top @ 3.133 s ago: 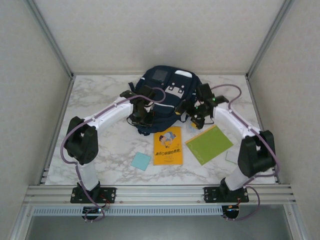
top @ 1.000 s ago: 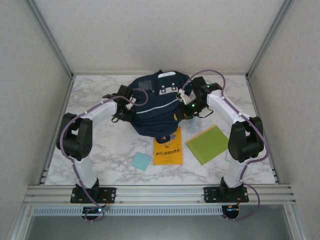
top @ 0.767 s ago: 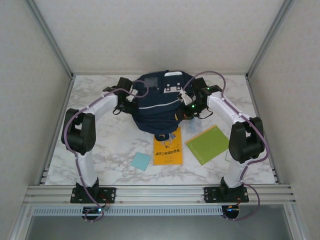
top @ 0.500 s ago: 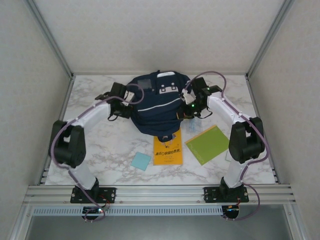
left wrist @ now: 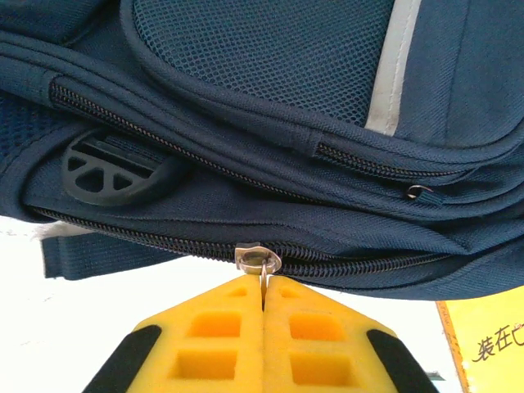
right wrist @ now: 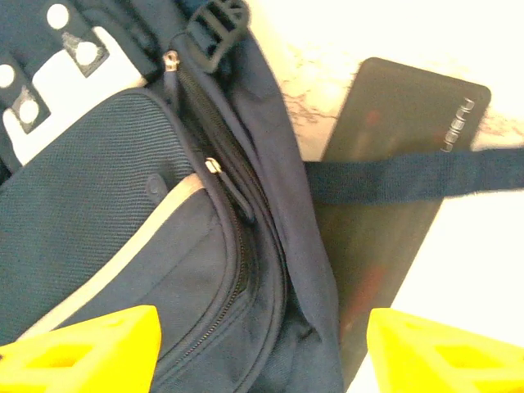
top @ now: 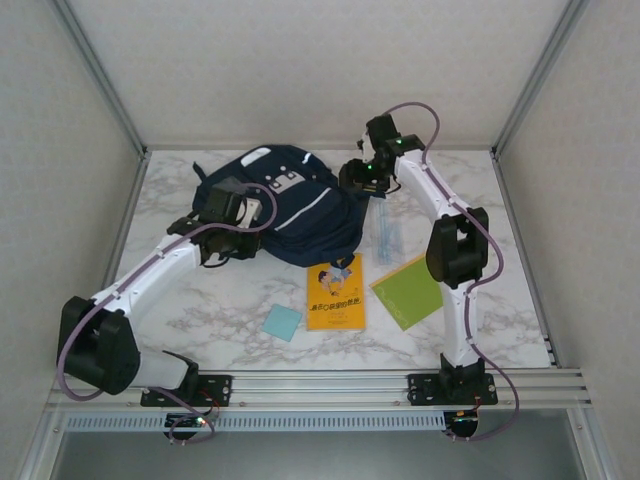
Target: Pack books, pencil case, and school supplies into a backpack
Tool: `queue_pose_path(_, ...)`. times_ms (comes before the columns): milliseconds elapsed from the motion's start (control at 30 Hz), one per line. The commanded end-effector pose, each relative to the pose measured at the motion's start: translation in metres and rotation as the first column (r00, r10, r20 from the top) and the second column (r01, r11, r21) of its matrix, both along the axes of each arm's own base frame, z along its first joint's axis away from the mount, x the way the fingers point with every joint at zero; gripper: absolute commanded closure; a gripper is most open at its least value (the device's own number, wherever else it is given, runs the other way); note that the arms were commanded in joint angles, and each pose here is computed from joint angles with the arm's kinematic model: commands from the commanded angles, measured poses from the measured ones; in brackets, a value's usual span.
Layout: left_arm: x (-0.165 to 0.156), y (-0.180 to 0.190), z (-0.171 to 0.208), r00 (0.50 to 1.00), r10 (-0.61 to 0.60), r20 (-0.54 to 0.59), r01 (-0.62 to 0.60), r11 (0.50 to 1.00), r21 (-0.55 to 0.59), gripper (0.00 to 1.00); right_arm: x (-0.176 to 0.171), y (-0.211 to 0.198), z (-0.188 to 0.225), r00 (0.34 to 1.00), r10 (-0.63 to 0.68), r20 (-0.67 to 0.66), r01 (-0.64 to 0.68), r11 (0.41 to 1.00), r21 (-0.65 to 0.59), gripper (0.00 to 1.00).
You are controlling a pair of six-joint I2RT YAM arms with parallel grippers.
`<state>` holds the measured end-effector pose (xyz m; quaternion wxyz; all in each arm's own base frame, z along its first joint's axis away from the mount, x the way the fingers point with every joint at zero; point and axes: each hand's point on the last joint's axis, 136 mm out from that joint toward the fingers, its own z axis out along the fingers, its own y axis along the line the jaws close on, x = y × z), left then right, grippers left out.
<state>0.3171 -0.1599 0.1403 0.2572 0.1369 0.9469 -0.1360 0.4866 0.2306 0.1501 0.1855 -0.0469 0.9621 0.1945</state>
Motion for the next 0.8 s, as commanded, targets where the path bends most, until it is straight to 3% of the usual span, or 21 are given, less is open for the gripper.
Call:
queue_pose_path(0, 0.009, -0.016, 0.006, 1.0, 0.023, 0.004, -0.023, 0.999, -0.042, 1.0, -0.015, -0.018, 0.016, 0.989, -0.143, -0.046, 0.143, 0.99, -0.012, 0.15)
queue_pose_path(33, 0.01, -0.018, 0.004, 1.0, 0.026, -0.002, -0.027, 0.999, -0.037, 1.0, -0.025, -0.021, 0.015, 0.985, -0.162, -0.059, 0.162, 0.987, -0.005, 0.02)
queue_pose_path(67, 0.011, -0.021, 0.002, 1.0, 0.027, -0.01, -0.027, 0.999, -0.038, 1.0, -0.037, -0.022, 0.013, 0.981, -0.178, -0.075, 0.179, 0.984, 0.014, 0.01)
queue_pose_path(267, 0.008, -0.035, -0.016, 0.998, 0.002, -0.067, -0.002, 1.0, -0.011, 1.0, -0.104, -0.013, -0.016, 0.936, -0.268, -0.226, 0.312, 0.932, 0.184, 0.01)
queue_pose_path(433, 0.003, -0.034, -0.026, 0.994, -0.006, -0.111, 0.009, 0.999, 0.031, 1.0, -0.125, 0.018, -0.044, 0.938, -0.228, -0.261, 0.29, 0.929, 0.229, 0.06)
queue_pose_path(500, 0.003, -0.026, -0.03, 0.994, 0.01, -0.113, -0.002, 0.998, 0.071, 1.0, -0.123, 0.028, -0.05, 0.942, -0.217, -0.256, 0.282, 0.925, 0.253, 0.25)
queue_pose_path(600, 0.006, -0.008, -0.038, 0.992, 0.062, -0.111, -0.044, 0.987, 0.157, 1.0, -0.115, 0.029, -0.056, 0.942, -0.237, -0.239, 0.298, 0.918, 0.261, 0.67)
queue_pose_path(667, 0.01, 0.011, -0.046, 0.985, 0.127, -0.113, -0.099, 0.969, 0.227, 1.0, -0.112, 0.026, -0.056, 0.943, -0.247, -0.222, 0.299, 0.921, 0.249, 1.0)
queue_pose_path(767, 0.019, 0.046, -0.056, 0.967, 0.226, -0.116, -0.18, 0.932, 0.313, 1.0, -0.11, 0.018, -0.055, 0.947, -0.251, -0.203, 0.293, 0.932, 0.212, 1.0)
